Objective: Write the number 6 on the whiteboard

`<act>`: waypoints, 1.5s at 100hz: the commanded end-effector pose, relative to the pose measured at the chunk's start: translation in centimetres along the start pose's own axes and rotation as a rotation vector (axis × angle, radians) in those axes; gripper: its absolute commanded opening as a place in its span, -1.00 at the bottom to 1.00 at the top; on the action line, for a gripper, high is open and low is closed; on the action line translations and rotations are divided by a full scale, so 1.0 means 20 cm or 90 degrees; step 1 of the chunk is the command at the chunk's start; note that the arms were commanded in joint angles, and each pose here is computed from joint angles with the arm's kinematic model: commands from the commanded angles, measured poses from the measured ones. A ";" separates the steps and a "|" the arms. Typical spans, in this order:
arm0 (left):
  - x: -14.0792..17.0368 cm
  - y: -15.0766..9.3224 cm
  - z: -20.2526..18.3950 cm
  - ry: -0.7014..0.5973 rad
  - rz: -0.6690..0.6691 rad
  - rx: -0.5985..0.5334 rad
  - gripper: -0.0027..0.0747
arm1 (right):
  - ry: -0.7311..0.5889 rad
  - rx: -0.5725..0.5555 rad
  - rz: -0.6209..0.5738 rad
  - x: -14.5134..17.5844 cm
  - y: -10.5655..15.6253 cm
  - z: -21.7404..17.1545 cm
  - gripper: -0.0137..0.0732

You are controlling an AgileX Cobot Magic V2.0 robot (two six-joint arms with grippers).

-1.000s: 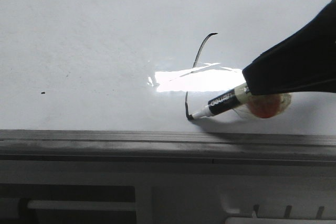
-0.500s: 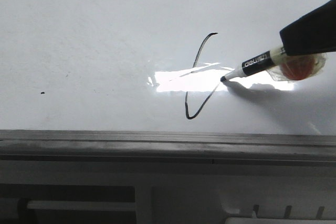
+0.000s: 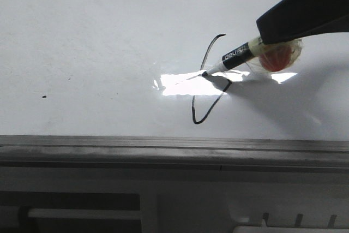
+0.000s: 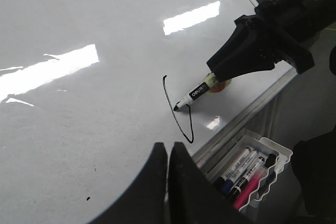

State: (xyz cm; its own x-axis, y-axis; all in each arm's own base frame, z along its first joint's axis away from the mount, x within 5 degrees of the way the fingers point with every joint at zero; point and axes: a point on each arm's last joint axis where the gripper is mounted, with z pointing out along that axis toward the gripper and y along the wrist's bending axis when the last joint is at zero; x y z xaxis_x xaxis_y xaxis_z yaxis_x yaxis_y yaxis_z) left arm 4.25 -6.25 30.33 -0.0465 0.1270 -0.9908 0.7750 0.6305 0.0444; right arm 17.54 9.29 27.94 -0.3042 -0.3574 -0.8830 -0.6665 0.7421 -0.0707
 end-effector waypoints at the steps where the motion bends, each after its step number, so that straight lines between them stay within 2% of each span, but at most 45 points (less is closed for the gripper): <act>1: -0.06 0.01 -0.01 -0.036 -0.024 -0.016 -0.98 | -0.015 0.026 -0.004 -0.04 -0.03 0.00 -0.81; 43: -0.06 0.01 -0.01 -0.036 -0.024 -0.016 -0.98 | 0.003 -0.008 0.000 -0.02 0.00 0.04 -0.81; 58: -0.06 0.01 -0.01 -0.036 -0.024 -0.016 -0.98 | -0.008 0.010 -0.001 -0.04 -0.01 0.03 -0.81; 80: -0.06 0.00 -0.01 -0.034 -0.032 -0.004 -0.96 | -0.067 -0.116 -0.048 -0.14 0.13 -0.16 -0.81; 89: -0.05 -0.01 0.01 -0.001 -0.036 0.029 -0.74 | -0.108 -0.123 -0.071 -0.20 0.15 -0.25 -0.81; 102: -0.06 0.01 0.11 0.079 -0.023 0.083 -0.08 | -0.139 -0.127 -0.088 -0.25 0.17 -0.31 -0.81; 109: -0.07 0.02 0.18 0.116 -0.004 0.114 0.13 | -0.137 -0.142 -0.092 -0.26 0.18 -0.30 -0.81; 127: -0.15 0.05 0.33 0.170 0.086 0.221 0.16 | -0.103 -0.209 -0.104 -0.25 0.23 -0.25 -0.81; 150: -0.24 0.07 0.49 0.185 0.112 0.287 0.16 | -0.100 -0.239 -0.118 -0.25 0.30 -0.18 -0.81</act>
State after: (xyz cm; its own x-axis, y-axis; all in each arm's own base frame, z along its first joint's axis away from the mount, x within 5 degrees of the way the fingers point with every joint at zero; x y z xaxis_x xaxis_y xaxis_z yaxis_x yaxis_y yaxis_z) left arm 11.39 -12.38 32.03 -0.0468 0.5035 -0.8627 0.9697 0.2303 0.0818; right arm 12.25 12.91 32.39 -0.0940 -0.4047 -0.9096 -0.9208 0.3827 -0.0752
